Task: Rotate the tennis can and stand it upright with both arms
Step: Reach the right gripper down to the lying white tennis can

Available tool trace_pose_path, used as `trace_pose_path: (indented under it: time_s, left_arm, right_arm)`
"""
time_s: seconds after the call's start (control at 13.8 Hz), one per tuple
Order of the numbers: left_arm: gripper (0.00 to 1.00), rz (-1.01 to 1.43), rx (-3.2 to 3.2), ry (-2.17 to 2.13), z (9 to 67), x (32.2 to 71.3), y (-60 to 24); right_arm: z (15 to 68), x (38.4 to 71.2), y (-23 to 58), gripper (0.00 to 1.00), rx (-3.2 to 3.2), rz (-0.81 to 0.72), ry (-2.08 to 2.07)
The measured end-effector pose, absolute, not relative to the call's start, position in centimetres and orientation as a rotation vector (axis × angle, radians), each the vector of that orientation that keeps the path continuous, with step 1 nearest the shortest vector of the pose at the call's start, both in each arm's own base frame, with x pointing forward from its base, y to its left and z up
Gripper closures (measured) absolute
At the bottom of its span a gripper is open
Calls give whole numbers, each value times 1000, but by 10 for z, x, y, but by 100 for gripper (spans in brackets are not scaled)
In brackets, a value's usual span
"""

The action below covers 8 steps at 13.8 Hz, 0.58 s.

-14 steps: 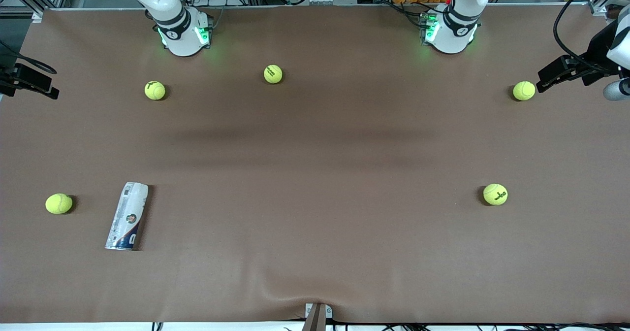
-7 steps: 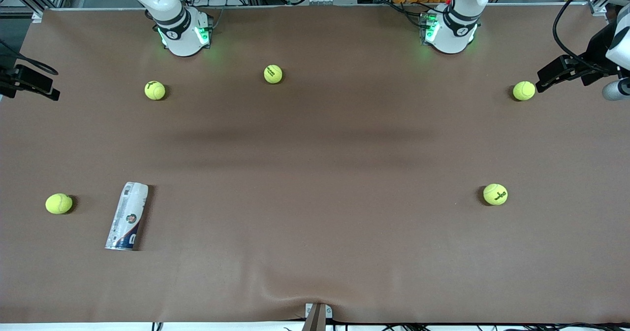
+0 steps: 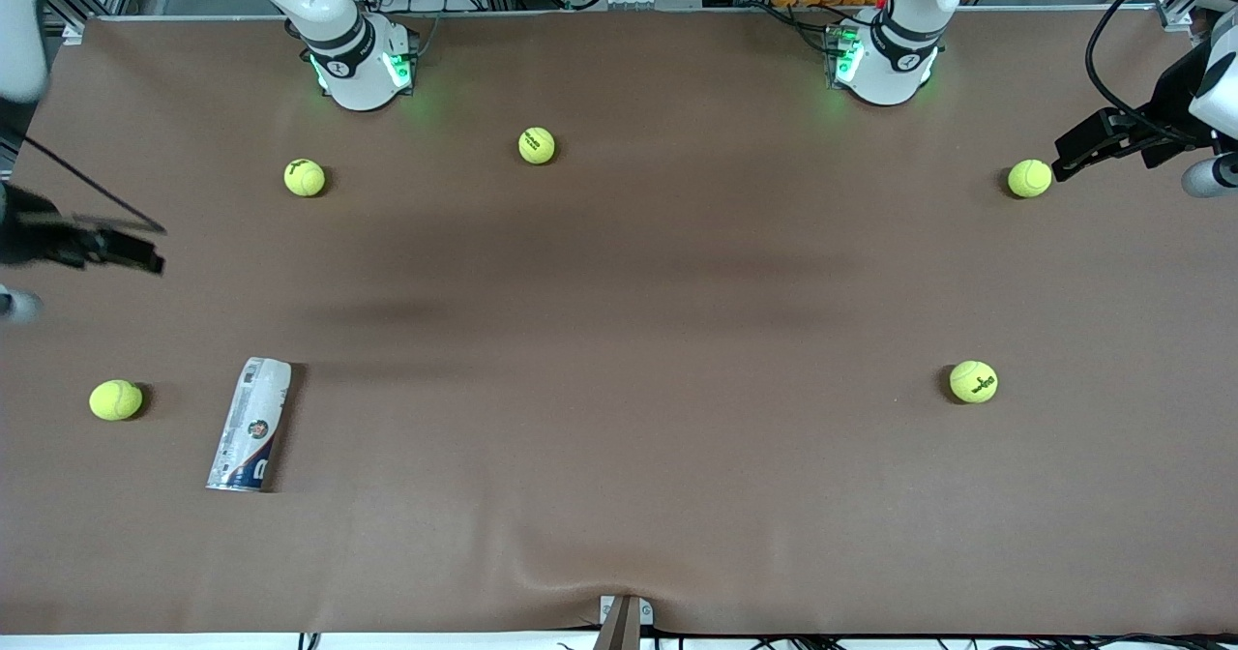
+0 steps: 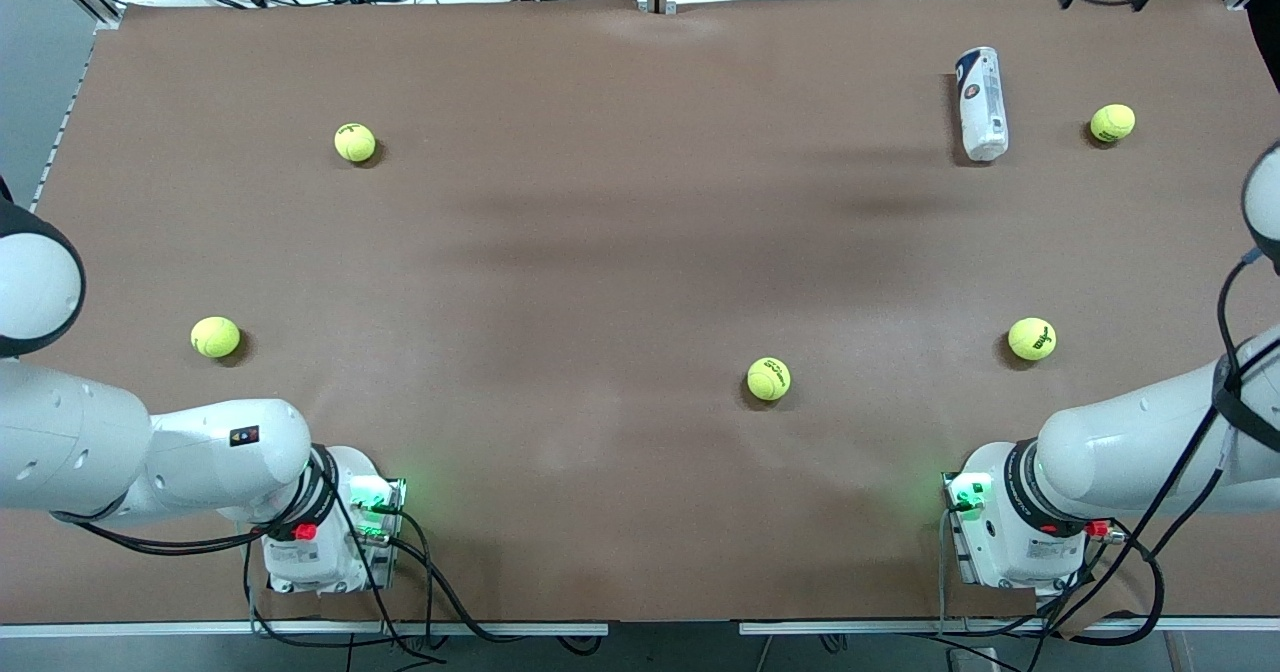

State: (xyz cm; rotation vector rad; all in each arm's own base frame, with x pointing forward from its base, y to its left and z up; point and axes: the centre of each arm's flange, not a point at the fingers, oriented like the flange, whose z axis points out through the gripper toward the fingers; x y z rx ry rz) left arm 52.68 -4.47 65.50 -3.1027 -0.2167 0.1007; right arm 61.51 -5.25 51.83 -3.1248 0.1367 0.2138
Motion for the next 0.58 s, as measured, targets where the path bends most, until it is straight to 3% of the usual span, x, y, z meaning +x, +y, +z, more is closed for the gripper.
trace_pose_path:
  time_s: [0.22, 0.58]
  left_arm:
    - [0, 107, -3102, -213, 653, 527, -46]
    - [0, 110, -3102, -212, 652, 527, -46]
  right_arm:
    - [435, 651, -58, 0, -3130, 237, 144]
    - [330, 683, -60, 0, -3141, 211, 87]
